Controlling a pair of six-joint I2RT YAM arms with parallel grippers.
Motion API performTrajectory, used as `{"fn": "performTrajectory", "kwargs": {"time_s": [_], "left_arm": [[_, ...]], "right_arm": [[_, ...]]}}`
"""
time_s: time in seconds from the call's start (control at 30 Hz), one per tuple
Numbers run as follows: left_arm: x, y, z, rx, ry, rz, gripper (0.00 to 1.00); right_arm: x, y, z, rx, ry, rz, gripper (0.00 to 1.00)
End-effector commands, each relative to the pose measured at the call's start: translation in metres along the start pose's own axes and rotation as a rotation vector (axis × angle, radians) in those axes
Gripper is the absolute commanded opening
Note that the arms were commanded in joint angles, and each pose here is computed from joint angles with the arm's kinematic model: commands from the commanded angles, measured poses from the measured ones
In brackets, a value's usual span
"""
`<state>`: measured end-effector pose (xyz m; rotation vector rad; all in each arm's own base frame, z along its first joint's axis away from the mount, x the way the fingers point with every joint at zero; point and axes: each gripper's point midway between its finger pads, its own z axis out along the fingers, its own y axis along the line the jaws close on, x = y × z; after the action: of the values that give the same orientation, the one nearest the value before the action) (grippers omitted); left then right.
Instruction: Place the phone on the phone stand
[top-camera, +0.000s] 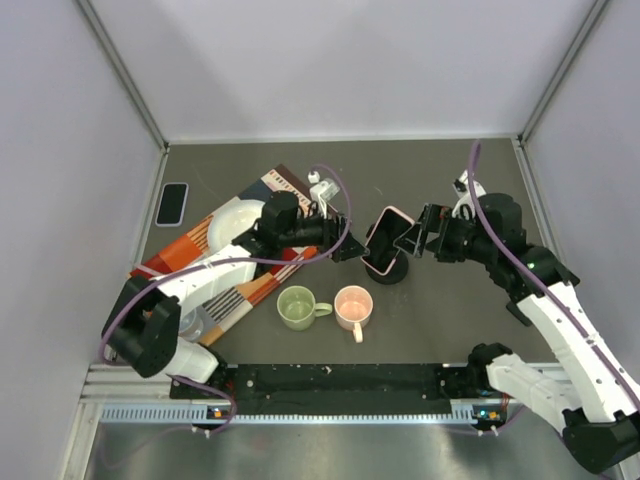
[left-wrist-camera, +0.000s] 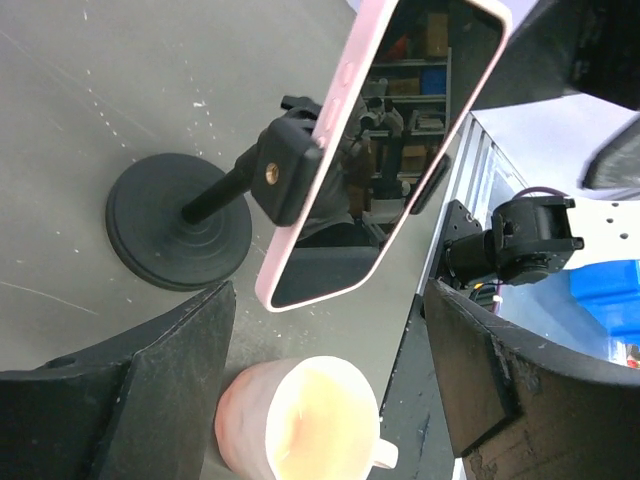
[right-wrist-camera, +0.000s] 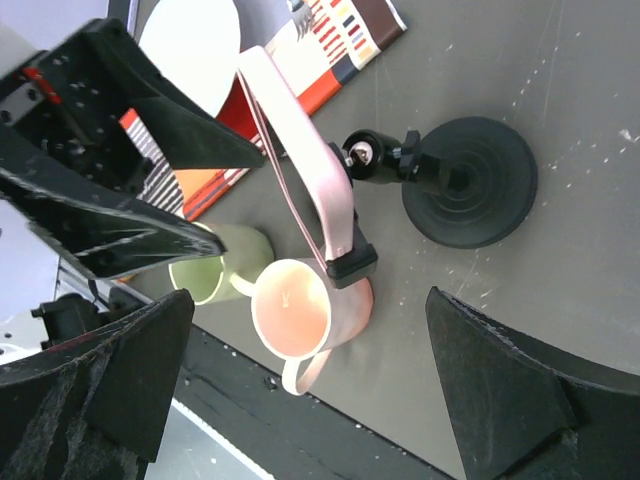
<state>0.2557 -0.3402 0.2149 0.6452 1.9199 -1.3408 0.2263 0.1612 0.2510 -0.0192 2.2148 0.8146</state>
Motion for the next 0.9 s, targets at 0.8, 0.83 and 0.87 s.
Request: {"fn": "performTrajectory", "kwargs": {"time_s": [0.8, 0.83, 0.87], "left_arm": [[0.038, -0.060, 0.037, 0.109, -0.107, -0.036, 0.84], [0.036, -0.064, 0.036, 0.120, -0.120, -0.030, 0.84], [0.040, -0.061, 0.033, 0.109, -0.123, -0.031, 0.84]], "right_arm": [[-0.033, 0.007, 0.001, 0.289, -0.198, 0.075, 0.99], [-0.036, 0.012, 0.001, 0.284, -0.205, 0.061, 0.99], [-0.038, 0.013, 0.001, 0.298, -0.216, 0.050, 0.99]]}}
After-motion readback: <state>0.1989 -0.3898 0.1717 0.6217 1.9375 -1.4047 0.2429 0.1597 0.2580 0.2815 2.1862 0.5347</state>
